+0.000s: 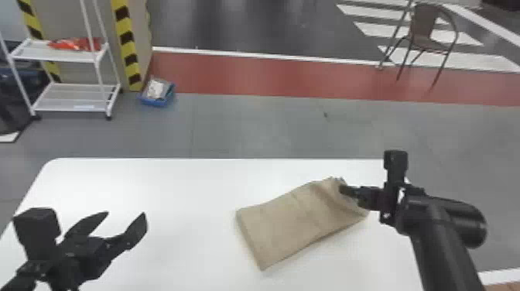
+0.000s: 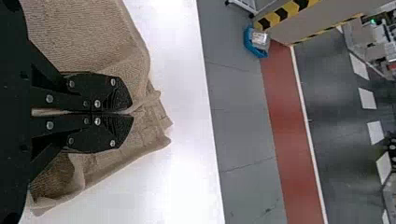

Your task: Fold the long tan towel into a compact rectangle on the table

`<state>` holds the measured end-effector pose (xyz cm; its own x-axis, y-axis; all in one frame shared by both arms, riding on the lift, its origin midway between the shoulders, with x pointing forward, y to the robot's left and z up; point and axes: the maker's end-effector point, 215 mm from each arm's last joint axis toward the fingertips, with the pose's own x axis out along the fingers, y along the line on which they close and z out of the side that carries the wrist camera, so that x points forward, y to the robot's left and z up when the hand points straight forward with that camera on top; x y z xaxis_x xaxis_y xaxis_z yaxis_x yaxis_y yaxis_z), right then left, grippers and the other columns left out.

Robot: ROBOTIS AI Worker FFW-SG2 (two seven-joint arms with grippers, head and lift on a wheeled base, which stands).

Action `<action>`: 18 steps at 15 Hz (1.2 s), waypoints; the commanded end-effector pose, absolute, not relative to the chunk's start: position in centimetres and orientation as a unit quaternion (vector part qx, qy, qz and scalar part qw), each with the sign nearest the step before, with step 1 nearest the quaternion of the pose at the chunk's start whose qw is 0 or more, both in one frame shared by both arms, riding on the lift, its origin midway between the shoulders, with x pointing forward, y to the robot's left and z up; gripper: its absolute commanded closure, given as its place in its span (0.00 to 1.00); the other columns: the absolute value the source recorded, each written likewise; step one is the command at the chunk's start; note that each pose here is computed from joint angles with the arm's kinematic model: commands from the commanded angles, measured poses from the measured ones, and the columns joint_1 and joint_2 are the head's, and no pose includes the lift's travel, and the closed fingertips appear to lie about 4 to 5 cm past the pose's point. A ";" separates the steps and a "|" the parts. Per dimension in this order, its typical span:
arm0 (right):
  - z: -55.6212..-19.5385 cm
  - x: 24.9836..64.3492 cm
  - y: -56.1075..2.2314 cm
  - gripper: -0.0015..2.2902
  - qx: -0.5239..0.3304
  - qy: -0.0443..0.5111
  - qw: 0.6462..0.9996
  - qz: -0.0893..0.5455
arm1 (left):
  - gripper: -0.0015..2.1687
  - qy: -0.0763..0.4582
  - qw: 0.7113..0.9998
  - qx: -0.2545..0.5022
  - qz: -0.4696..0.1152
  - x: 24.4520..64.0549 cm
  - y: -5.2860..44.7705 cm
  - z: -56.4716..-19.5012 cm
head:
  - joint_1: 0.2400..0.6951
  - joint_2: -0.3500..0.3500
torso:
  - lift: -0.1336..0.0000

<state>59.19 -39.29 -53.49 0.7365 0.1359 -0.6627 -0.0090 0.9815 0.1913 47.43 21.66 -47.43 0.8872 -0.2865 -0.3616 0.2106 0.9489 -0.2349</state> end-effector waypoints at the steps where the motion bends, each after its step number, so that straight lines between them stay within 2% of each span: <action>1: -53.8 58.9 -39.1 0.03 0.089 0.367 0.925 0.038 | 0.07 0.201 0.966 -0.095 -0.129 47.3 21.6 -47.6 | 1.00 0.24 | 1.00; 2: -53.3 59.0 -39.2 0.00 0.091 0.359 0.928 0.037 | 0.07 0.201 0.966 -0.095 -0.129 47.3 21.6 -47.6 | 1.00 0.24 | 1.00; 6: -50.9 57.4 -39.0 0.02 0.134 0.348 0.927 0.032 | 0.07 0.202 0.966 -0.095 -0.130 47.3 21.5 -47.6 | 1.00 0.25 | 1.00; 13: -51.4 55.4 -43.6 0.03 0.148 0.366 0.919 0.003 | 0.07 0.205 0.965 -0.095 -0.133 47.2 21.0 -48.0 | 1.00 0.19 | 1.00; 16: -52.3 55.6 -45.5 0.03 0.138 0.375 0.917 -0.005 | 0.07 0.206 0.965 -0.096 -0.134 47.2 20.8 -48.1 | 1.00 0.16 | 1.00; 18: -52.2 56.7 -46.5 0.03 0.116 0.362 0.925 -0.004 | 0.07 0.208 0.964 -0.094 -0.134 47.1 20.9 -48.2 | 1.00 0.13 | 1.00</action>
